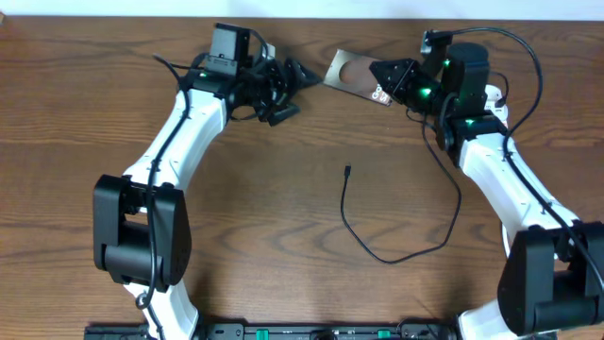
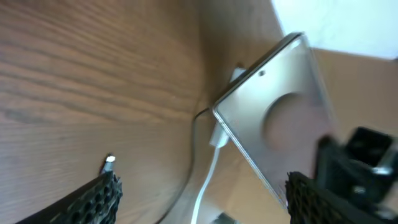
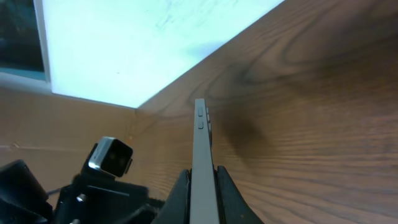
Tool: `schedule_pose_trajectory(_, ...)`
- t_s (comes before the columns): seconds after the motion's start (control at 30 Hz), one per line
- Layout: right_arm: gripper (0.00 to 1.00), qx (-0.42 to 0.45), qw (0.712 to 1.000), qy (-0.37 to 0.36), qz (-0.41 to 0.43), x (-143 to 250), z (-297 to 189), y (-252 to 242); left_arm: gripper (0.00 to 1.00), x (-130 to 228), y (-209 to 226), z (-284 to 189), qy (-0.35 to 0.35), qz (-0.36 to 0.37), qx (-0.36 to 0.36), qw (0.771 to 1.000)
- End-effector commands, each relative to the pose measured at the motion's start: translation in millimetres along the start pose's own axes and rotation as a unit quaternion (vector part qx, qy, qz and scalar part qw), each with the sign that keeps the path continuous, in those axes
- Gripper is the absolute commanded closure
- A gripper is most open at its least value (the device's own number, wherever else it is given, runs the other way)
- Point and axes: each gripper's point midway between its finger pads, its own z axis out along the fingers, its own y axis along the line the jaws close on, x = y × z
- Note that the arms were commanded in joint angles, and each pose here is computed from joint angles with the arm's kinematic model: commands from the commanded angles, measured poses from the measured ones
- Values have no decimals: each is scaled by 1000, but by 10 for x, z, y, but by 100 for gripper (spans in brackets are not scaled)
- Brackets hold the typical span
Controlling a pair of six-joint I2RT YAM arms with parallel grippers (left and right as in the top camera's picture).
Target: Plug charger to phone and switch on socket
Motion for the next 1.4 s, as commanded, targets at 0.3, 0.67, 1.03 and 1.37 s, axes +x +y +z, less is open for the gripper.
schedule_pose_trajectory(0.3, 99, -27, 984, -86, 154, -295, 36, 271, 14, -221, -789, -387, 3, -36, 157, 987)
schedule_pose_trajectory(0.67, 99, -78, 977, -101, 170, -315, 72, 576, 14, -156, -882, -381, 17, -32, 171, 985)
schedule_pose_trajectory(1.03, 99, -96, 974, -58, 196, -45, 178, 767, 14, -166, -892, -325, 4, -35, 166, 986)
schedule_pose_trajectory(1.37, 99, -117, 969, 2, 216, 176, 198, 908, 15, -201, -964, -351, -7, -19, 178, 984)
